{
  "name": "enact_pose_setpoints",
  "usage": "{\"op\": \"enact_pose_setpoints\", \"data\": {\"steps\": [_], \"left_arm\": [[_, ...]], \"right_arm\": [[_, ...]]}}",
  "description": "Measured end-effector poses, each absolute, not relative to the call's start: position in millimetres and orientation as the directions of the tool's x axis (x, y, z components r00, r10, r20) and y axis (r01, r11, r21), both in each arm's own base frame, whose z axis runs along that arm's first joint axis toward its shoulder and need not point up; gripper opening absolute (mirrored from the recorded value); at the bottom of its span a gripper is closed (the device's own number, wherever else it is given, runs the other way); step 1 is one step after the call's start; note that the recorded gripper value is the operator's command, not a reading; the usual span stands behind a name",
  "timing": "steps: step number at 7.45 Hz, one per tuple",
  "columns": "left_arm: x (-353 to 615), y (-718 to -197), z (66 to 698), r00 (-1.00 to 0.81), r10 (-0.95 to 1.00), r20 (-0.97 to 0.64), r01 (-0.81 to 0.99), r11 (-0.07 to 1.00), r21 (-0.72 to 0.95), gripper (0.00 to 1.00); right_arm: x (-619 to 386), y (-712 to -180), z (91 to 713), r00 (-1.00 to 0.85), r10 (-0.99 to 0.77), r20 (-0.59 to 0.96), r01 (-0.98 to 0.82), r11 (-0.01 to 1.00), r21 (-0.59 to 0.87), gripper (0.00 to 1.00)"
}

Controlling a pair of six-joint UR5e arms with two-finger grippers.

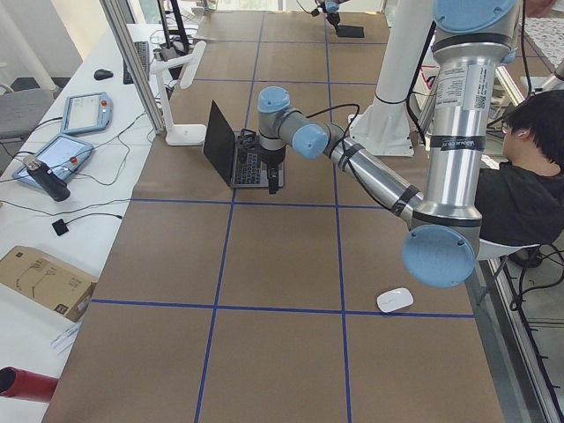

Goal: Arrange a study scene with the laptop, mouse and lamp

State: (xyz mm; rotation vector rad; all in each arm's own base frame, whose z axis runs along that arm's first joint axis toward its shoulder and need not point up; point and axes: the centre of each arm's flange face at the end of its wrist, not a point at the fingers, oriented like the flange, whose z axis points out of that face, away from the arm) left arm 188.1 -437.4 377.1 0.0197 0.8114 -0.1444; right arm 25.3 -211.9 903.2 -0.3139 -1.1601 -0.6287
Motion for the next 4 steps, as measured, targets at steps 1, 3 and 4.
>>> {"op": "enact_pose_setpoints", "data": {"steps": [1,3,4], "left_arm": [[188,-437,376,0.679,-0.121,-0.725,0.137,0.99,-0.037,1.0],[186,-435,375,0.677,-0.119,-0.726,0.137,0.99,-0.035,1.0],[186,-434,375,0.677,-0.119,-0.726,0.137,0.99,-0.034,1.0]], "right_arm": [[25,-214,897,0.258,-0.276,0.926,0.606,0.792,0.067,0.0],[24,-232,859,0.263,-0.238,0.935,0.602,0.798,0.034,0.0],[24,-247,822,0.268,-0.215,0.939,0.596,0.803,0.014,0.0]]}}
